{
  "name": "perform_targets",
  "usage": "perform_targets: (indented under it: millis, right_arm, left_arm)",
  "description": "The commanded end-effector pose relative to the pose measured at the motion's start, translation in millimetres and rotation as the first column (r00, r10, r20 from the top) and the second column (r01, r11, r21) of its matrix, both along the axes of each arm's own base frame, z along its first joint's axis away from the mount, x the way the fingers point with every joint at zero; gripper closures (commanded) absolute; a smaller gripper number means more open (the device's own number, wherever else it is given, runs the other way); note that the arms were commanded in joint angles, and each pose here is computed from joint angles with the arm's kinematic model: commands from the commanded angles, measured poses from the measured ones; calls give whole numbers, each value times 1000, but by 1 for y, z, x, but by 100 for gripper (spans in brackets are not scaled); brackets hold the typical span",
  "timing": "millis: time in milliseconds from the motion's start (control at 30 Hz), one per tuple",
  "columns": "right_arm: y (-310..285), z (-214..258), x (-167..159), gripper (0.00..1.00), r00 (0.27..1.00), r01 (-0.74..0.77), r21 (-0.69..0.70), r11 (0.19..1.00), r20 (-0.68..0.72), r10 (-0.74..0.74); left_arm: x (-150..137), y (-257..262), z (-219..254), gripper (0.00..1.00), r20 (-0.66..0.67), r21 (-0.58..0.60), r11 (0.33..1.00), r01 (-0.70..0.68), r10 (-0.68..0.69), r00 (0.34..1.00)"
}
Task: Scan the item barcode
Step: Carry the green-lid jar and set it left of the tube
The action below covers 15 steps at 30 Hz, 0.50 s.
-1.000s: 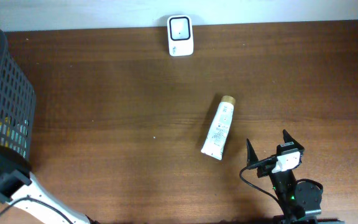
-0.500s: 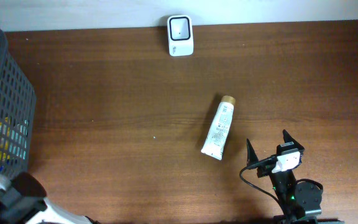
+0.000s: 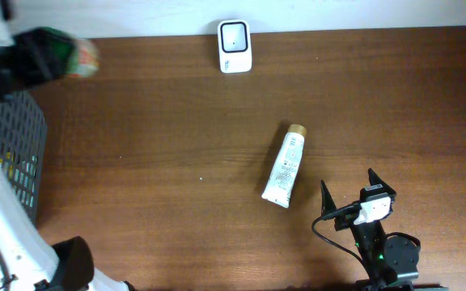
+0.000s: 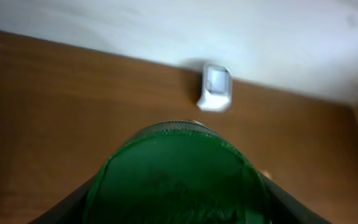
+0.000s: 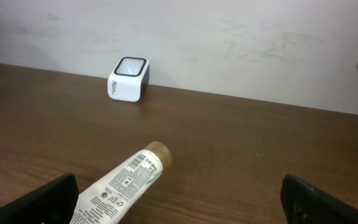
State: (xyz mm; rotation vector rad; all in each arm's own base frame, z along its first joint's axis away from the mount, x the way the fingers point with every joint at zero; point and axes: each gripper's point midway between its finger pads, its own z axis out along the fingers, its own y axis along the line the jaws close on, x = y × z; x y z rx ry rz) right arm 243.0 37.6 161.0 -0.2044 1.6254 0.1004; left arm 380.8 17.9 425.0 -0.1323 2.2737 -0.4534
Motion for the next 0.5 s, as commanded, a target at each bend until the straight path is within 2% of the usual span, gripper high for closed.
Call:
perform_targets:
  millis: [0,267,467]
  right_arm:
    - [0,-2,0,2,1000,-1,-3,1000,2,1]
    - [0,-2,0,2,1000,-1,-3,1000,2,1]
    - [0,-2,0,2,1000,-1,-3,1000,3,1]
  left_arm:
    - [-6,-41,-7,44,-26,96,988,123,-121,992]
    - [-15,-117,-62,44,-204,206,930,305,-264,943]
    - [-3,-164,-127,45,-295,188,890,415,-352,888]
